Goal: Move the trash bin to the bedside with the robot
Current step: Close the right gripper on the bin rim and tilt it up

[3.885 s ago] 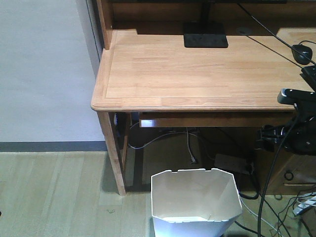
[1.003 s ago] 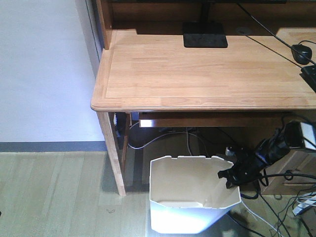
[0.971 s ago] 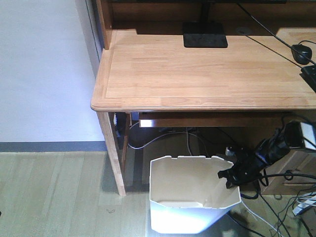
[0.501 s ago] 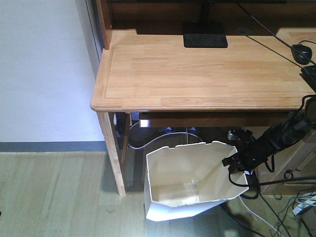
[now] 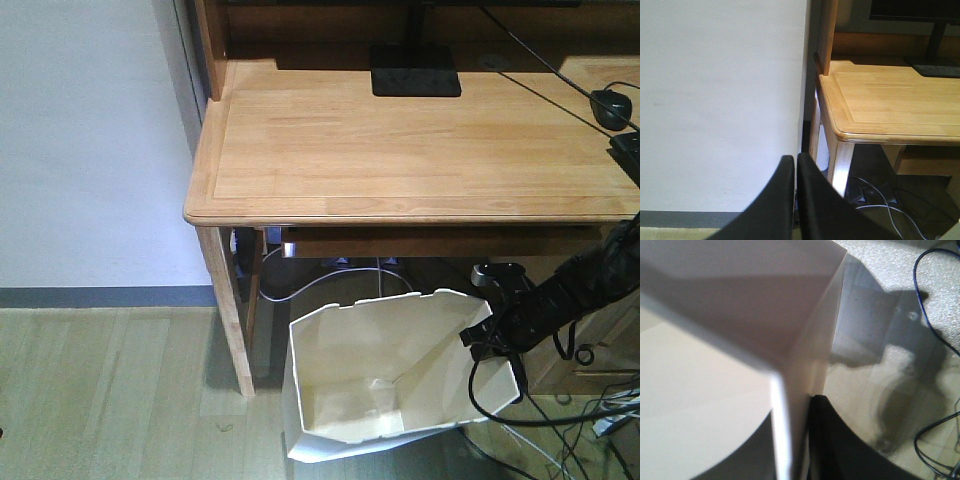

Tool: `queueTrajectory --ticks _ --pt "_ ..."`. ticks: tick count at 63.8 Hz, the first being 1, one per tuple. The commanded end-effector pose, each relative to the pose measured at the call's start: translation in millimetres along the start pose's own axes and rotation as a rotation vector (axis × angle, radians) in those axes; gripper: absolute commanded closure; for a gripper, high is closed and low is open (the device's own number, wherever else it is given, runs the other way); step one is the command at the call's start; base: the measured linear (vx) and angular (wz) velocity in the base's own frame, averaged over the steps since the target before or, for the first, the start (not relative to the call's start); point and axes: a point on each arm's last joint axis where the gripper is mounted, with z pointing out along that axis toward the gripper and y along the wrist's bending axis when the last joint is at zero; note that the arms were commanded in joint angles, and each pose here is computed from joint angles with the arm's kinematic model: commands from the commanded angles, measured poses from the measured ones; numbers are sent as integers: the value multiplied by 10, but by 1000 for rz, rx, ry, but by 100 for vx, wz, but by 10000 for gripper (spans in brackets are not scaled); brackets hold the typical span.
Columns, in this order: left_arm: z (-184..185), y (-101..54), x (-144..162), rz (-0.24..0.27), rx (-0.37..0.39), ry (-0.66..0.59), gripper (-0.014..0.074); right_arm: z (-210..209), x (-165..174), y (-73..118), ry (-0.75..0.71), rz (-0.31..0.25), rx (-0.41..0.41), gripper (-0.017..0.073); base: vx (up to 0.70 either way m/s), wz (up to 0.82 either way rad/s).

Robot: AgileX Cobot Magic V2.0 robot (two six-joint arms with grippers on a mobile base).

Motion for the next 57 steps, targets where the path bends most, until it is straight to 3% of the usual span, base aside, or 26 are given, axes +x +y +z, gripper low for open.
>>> queueTrajectory --ticks 1,17,57 --pt "-2 -1 -30 -10 5 -72 599 -329 -90 230 -93 9 -124 564 0 0" --pt "-2 -1 -30 -10 5 -72 599 -349 100 379 -129 50 -162 564 0 0" --pt "-2 -1 -30 -10 5 -72 599 -349 114 400 -117 31 -187 564 0 0"
